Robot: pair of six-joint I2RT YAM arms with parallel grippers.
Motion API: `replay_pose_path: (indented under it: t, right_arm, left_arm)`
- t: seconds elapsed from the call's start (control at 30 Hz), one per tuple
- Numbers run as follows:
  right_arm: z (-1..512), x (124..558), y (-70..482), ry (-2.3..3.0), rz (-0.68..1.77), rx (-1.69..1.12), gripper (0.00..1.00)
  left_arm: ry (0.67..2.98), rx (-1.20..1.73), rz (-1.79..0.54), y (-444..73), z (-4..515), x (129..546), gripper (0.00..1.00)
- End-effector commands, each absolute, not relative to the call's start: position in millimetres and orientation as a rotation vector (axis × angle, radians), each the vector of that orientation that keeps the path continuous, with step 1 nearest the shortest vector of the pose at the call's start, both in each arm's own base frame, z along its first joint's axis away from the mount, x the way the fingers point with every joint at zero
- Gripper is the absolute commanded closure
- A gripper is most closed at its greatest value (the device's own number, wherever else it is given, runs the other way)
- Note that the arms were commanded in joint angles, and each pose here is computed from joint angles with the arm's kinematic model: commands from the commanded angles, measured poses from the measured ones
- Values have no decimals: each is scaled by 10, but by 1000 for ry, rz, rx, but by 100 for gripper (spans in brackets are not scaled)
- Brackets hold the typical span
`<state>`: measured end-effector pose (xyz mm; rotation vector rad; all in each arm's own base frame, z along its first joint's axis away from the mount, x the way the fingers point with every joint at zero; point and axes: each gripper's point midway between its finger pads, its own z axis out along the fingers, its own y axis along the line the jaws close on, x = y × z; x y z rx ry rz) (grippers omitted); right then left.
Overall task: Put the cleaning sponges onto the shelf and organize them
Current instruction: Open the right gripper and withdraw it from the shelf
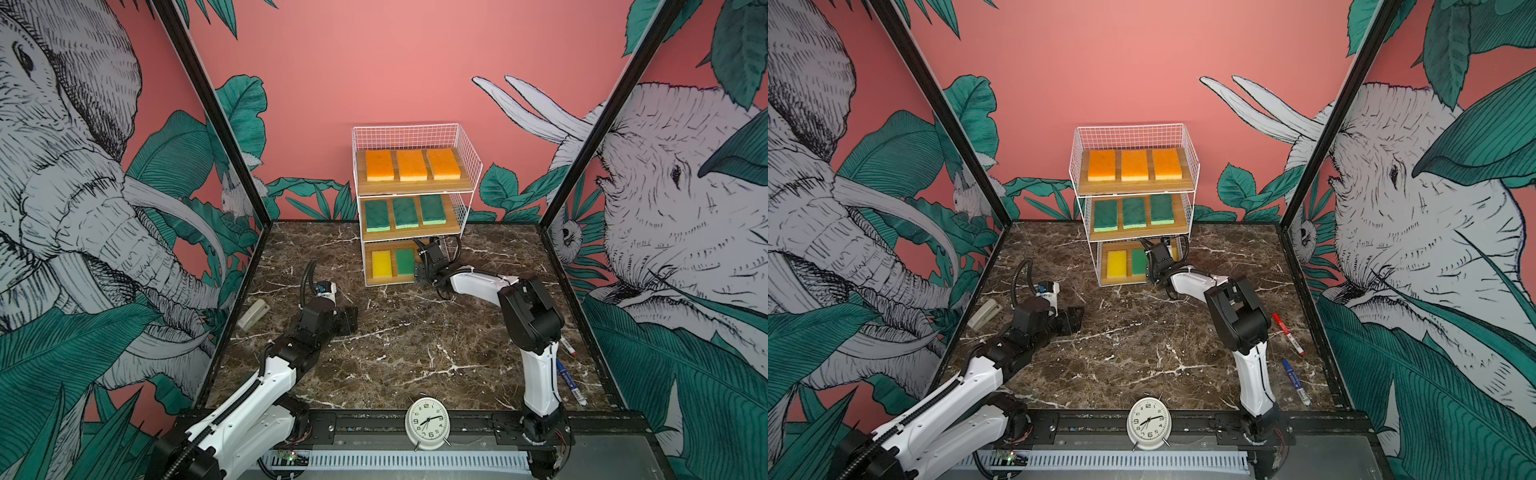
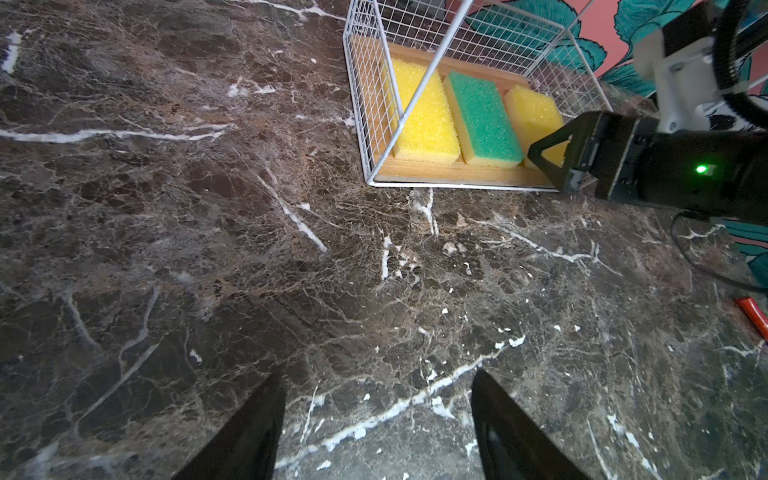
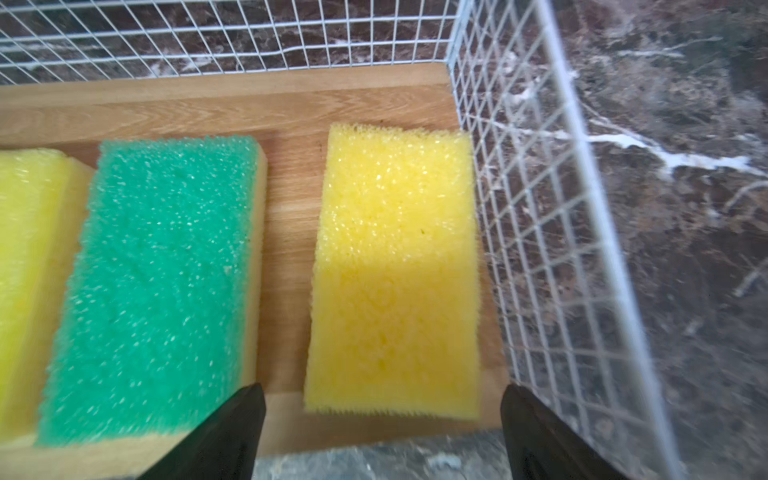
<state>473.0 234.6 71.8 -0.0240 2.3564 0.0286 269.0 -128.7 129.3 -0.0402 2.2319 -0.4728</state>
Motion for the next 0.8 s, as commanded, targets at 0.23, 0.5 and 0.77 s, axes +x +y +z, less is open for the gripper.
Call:
replay_pose_path:
  t: [0.23,0.5,0.77]
  right_arm:
    - [1098,4596,2437,2282,162,45,11]
    - [1172,4050,2545,2315,196,-34,13]
    - [1541,3522,2121,2280,118,-33,13]
  left_arm:
    - [2221,-23,-495,-1298,1426,2624,28]
    - [2214,-15,-471,-1238,1490,2566,28]
    - [2210,24,-392,-1145,1672,2533,28]
